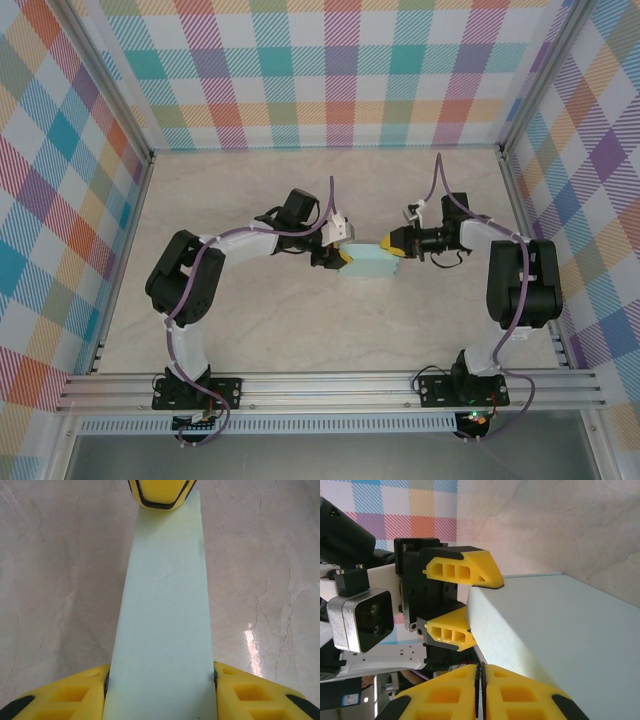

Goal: Fold the paper box

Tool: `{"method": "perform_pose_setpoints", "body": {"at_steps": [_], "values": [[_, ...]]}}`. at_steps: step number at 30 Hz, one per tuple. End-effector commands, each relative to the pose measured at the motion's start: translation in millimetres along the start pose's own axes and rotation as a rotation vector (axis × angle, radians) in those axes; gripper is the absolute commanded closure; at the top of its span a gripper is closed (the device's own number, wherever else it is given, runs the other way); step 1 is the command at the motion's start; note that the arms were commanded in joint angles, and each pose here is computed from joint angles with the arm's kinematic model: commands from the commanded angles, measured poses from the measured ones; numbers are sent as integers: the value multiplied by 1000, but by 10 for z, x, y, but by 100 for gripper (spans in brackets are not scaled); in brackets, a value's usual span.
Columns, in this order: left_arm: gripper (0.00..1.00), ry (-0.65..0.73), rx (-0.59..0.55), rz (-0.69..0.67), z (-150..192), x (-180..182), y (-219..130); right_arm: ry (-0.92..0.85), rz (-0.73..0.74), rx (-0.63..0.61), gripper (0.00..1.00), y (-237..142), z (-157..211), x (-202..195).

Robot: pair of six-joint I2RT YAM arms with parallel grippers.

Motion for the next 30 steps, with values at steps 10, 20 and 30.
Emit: {"method": "perform_pose_setpoints", "body": {"at_steps": [10, 20, 30], "values": [[55, 301, 146, -406, -114, 14, -390, -150, 848, -331, 63, -878, -424, 436], [40, 541, 205, -653, 276, 10, -122, -101, 944, -434, 56, -976, -301, 381], [0, 375, 112, -634, 110, -193, -360, -104, 1105, -484, 44, -1178, -158, 449]]}}
Point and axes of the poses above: each hand's point on the last joint's axis, 136 mm out from that joint toward the fingers, its own y axis out along the fingers, its own x axis along the line the jaws close on, z = x × y, the point moved 7 cm from there along -y, back along the fingers, and after that the axes turned 13 degrees about -y, right-handed, at the moved point
